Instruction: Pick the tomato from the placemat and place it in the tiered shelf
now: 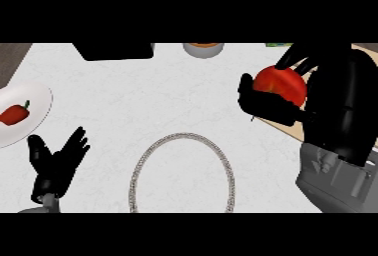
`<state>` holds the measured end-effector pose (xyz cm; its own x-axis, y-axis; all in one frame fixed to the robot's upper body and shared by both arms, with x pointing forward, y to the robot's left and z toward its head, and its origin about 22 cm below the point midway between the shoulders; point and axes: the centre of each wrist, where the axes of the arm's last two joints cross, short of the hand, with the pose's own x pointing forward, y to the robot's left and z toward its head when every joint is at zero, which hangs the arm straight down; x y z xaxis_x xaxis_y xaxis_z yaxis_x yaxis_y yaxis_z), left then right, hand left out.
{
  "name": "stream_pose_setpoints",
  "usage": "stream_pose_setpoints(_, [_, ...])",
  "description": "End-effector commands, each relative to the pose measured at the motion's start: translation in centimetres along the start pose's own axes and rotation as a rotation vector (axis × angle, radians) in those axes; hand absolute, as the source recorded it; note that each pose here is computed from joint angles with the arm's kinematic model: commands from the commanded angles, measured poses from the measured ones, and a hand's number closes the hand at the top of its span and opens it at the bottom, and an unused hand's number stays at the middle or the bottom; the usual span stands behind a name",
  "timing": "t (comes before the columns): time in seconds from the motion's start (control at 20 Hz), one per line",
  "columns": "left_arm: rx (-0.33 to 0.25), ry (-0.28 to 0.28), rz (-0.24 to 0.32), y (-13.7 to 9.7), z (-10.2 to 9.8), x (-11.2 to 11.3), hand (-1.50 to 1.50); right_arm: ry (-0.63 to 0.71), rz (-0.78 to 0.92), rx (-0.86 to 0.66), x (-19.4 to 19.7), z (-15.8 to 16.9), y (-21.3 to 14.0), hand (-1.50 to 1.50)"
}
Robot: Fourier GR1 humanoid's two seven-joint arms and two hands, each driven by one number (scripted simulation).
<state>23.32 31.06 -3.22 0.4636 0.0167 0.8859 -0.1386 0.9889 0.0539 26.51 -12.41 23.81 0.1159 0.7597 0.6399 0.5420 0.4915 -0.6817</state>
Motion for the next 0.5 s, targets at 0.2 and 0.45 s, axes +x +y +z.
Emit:
stream_pose_setpoints(0.2, [-0.022,-0.009,-0.015,0.4,-0.1,0.7,0.0,0.252,0.087,-0.102,0.3,-3.7,-7.1,1.5])
stream_pose_setpoints(0.45, [-0.033,-0.019,-0.017,-1.9,-0.5,0.6,0.0,0.257,0.116,-0.115,-0.1,-6.6,-11.0,1.5])
